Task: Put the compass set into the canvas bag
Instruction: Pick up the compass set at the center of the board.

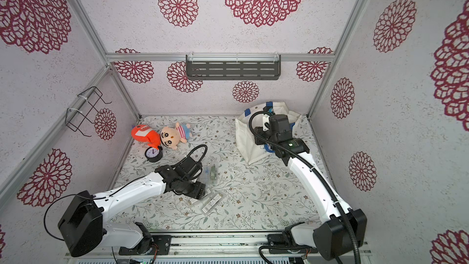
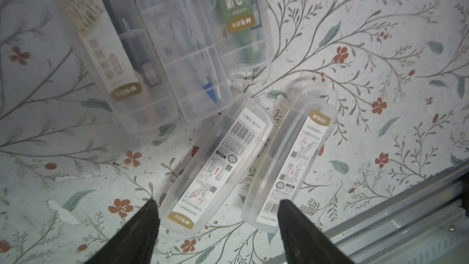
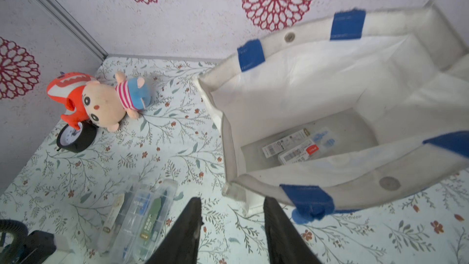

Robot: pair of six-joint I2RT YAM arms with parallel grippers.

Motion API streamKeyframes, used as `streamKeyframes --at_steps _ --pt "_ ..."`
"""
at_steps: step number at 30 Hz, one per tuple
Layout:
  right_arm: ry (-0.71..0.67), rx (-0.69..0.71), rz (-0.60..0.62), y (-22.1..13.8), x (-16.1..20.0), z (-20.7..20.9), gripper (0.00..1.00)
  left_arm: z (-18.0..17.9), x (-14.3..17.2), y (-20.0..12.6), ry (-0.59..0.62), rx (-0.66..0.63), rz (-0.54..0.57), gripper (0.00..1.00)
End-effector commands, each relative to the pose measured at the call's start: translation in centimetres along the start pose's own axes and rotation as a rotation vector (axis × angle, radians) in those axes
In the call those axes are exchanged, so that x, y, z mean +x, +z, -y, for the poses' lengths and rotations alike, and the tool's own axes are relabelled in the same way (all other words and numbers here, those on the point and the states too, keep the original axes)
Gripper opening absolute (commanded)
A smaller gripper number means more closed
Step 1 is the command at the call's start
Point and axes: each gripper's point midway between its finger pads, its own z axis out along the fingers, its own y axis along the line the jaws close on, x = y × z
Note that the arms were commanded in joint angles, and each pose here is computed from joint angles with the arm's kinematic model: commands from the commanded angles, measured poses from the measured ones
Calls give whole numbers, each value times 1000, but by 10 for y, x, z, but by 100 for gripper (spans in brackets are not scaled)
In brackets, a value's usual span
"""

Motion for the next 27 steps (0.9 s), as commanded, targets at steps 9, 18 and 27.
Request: streamKeyframes --at_steps 9,18,27 --pt "29 -60 31 -24 14 -10 44 61 -3 18 251 65 -44 73" --pt "27 -69 22 -32 23 -10 45 67 6 44 251 37 -104 70" --pt "25 -81 18 -33 24 -12 45 69 16 62 263 20 -149 69"
